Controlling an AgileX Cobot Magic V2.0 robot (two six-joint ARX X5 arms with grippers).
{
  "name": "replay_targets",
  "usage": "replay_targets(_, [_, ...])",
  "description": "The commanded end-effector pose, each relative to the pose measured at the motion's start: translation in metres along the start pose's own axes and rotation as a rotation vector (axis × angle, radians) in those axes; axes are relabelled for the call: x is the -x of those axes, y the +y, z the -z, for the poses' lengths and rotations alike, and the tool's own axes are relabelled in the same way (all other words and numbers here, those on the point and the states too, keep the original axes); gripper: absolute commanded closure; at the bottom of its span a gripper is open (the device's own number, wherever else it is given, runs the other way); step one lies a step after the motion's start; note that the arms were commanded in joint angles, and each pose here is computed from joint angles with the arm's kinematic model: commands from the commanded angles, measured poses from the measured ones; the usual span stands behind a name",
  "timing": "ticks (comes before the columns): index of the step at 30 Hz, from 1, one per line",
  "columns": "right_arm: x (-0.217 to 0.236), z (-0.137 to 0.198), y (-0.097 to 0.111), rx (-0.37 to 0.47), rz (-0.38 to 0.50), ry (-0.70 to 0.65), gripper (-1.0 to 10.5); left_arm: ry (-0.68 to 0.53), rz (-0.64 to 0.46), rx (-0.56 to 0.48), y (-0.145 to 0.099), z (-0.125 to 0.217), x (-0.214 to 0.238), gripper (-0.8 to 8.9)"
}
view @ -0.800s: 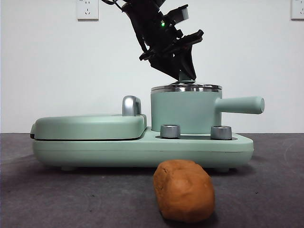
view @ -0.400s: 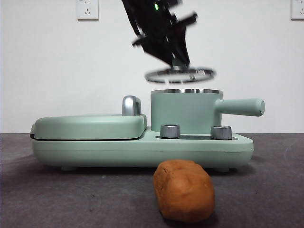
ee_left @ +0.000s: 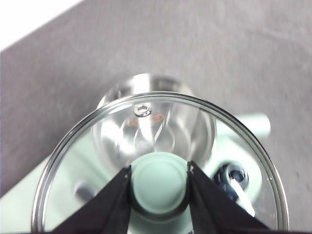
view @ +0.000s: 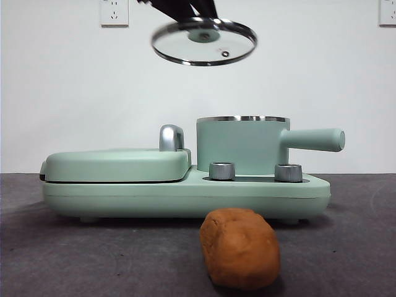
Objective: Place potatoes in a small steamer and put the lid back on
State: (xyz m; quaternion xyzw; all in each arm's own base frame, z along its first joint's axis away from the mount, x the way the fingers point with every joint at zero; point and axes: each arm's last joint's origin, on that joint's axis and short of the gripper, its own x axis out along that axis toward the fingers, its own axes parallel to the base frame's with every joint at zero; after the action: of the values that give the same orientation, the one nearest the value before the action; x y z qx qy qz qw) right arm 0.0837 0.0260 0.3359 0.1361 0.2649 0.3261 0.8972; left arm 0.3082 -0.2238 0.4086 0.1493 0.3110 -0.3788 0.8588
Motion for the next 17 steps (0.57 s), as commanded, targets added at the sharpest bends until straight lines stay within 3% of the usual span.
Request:
replay_targets(1, [-0.005,-0.006,0.001,-0.036,-0.005,0.021,4.9,-0.07,-0.019,-0.042,0.001,-0.008,0.026,7.97])
replay_targets(9, [-0.043,-0.009,0.002,-0.112,-0.049,0.185,4.9,-0.065,-0.066,-0.004,0.014,0.0,0.065,7.97])
replay_targets(17, [-0.1,-0.001,0.024,-0.109,-0.029,0.352,4.9,-0.046,-0.135,0.063,0.037,0.011,0.09,7.97])
